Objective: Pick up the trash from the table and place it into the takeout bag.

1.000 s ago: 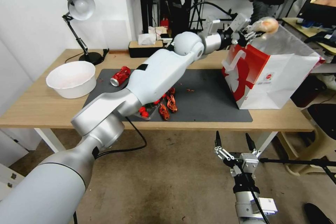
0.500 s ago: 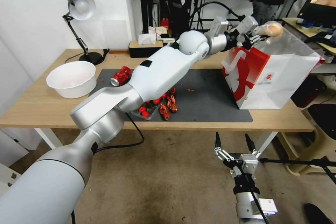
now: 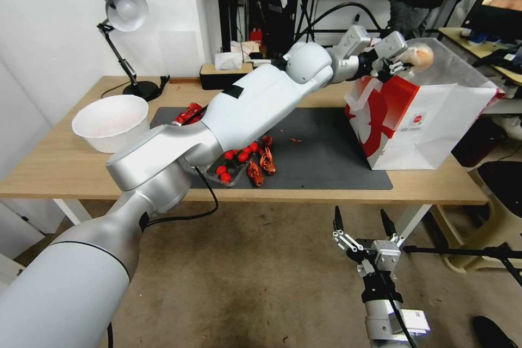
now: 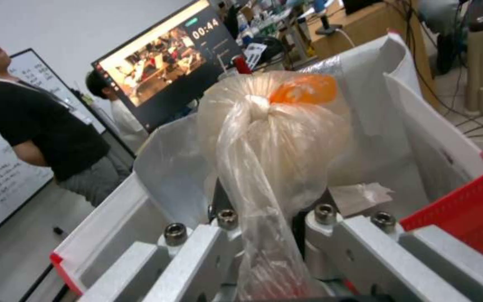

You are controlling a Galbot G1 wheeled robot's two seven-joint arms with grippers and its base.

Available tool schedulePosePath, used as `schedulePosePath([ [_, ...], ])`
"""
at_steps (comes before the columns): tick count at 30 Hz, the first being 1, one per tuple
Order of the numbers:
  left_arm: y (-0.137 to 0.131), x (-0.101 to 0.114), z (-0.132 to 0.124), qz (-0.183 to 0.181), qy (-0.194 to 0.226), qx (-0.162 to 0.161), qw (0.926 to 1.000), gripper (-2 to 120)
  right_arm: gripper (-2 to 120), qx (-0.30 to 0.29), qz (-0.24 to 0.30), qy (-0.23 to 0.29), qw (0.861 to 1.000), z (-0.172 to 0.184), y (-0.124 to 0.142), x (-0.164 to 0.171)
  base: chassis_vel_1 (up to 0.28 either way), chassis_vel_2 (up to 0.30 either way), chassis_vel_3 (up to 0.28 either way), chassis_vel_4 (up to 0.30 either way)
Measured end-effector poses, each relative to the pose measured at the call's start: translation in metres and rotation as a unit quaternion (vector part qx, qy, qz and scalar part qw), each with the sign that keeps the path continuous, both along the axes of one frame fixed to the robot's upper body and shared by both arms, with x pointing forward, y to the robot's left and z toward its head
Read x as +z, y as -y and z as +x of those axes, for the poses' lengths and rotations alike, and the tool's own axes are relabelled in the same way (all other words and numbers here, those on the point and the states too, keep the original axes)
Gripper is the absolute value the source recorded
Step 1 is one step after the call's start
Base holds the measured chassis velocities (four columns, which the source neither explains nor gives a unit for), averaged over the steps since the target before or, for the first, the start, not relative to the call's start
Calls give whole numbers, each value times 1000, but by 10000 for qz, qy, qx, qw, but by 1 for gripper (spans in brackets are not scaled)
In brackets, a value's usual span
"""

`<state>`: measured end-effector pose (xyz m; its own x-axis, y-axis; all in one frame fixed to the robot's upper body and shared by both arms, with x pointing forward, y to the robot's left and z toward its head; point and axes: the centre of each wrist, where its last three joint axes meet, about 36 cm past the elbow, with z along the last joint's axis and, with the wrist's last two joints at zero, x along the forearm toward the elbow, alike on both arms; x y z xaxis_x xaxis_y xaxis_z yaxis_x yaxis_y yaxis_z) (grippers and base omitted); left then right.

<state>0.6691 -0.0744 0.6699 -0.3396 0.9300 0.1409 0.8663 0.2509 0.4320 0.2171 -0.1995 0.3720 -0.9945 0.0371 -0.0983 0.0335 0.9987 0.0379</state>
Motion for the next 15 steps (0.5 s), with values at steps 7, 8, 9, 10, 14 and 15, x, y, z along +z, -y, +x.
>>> schedulePosePath([
  [7,-1,0,1,40,-8,71,10000,21,100,-6,9,4,10000,0,0,0,0,0,0,0],
  [8,-1,0,1,17,-18,78,10000,26,100,-7,11,10,10000,1,-1,0,0,0,0,0],
  [9,-1,1,0,4,-22,72,10000,32,100,-6,12,13,10000,1,-1,0,0,0,0,0],
  [10,-1,1,0,4,-22,72,10000,32,100,-6,12,13,10000,1,-1,0,0,0,0,0],
  [14,-1,2,0,-20,-22,64,10000,52,100,-12,15,7,10000,1,-1,-1,0,0,0,0],
  [15,-1,2,0,-20,-22,64,10000,52,100,-12,15,7,10000,1,-1,-1,0,0,0,0],
])
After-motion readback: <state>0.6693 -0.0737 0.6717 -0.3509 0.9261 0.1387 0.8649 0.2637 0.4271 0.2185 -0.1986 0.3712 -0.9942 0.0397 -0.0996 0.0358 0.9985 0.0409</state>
